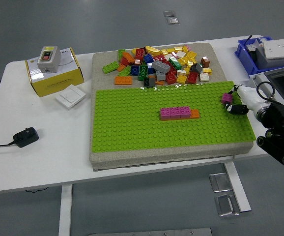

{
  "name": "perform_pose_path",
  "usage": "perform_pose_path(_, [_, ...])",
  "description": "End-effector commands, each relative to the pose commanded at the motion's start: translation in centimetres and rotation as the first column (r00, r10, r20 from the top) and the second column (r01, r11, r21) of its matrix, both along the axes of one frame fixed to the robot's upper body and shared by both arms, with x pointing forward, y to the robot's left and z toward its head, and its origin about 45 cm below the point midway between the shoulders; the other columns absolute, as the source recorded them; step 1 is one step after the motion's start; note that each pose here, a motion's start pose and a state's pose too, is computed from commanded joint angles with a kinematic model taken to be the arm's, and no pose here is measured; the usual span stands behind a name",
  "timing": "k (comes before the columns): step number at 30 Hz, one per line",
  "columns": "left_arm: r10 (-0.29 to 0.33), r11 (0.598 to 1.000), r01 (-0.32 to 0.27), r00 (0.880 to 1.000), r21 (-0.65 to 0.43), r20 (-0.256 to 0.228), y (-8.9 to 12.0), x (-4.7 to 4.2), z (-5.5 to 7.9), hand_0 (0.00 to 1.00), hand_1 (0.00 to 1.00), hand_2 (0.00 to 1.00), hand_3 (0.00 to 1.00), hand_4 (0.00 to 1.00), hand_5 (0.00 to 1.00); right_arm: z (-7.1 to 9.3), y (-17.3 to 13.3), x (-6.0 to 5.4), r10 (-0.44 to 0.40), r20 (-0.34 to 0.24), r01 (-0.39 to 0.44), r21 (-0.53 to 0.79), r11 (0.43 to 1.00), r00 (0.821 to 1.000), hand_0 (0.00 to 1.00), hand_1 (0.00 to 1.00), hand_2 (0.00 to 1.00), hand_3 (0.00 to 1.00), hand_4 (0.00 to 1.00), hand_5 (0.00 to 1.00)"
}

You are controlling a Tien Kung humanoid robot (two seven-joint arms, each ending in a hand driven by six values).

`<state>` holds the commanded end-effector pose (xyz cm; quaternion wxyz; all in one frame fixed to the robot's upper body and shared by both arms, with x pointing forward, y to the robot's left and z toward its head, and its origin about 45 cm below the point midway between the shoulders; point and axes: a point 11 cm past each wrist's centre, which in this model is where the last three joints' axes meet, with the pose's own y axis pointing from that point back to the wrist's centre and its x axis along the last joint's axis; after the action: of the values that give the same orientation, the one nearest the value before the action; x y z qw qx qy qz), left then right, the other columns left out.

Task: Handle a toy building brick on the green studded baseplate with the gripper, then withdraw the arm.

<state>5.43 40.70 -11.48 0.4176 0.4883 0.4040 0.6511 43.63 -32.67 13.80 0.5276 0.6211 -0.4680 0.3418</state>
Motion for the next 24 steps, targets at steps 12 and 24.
perform_pose_path(12, [0.008, 1.000, -0.008, 1.000, -0.005, -0.001, -0.2, -0.30, -0.1, 0.666, 0.665, 0.661, 0.660, 0.349, 0.659, 2.0, 0.8, 0.3, 0.043, 0.049, -0.043, 0.004, 0.999, 0.998, 0.907, 0.907, 0.932, 0.659, 0.510, 0.404])
perform_pose_path(24, [0.013, 1.000, -0.013, 1.000, -0.010, 0.000, -0.5, -0.39, -0.2, 0.667, 0.666, 0.662, 0.660, 0.350, 0.660, 1.4, 7.4, -2.8, 0.285, 0.038, -0.285, -0.006, 0.958, 0.958, 0.906, 0.906, 0.928, 0.653, 0.500, 0.401])
